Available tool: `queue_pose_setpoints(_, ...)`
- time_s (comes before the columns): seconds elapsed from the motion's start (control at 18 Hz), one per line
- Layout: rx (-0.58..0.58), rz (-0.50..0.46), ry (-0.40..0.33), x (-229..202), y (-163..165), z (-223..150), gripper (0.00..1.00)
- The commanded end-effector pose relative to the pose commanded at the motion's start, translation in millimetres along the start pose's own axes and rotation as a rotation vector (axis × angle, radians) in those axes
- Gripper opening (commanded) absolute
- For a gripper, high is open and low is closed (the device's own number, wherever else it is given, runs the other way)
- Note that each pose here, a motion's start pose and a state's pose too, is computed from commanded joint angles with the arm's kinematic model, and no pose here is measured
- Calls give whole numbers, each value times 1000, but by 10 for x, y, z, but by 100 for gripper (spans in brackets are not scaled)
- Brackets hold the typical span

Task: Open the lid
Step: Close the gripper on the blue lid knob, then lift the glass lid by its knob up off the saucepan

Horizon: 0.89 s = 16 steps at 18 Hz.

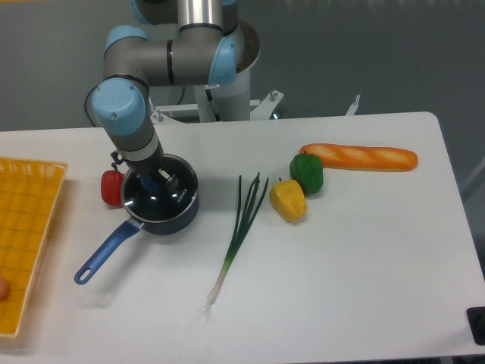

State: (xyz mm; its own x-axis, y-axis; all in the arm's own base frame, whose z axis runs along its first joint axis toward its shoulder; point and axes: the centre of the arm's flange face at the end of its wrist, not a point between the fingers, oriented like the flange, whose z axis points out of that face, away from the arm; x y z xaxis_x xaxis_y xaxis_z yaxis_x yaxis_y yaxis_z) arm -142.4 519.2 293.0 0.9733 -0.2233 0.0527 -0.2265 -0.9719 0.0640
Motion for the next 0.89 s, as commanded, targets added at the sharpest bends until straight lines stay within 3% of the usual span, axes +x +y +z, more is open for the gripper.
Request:
queue_pose_setpoints(0.39, 12, -5, -8, -74, -10, -93, 60)
queue_pose_setpoints(0.44, 11, -6, -7, -73, -9, -91, 53)
queue_pose_setpoints(0.89, 12, -8, -7, -110, 11, -111, 44)
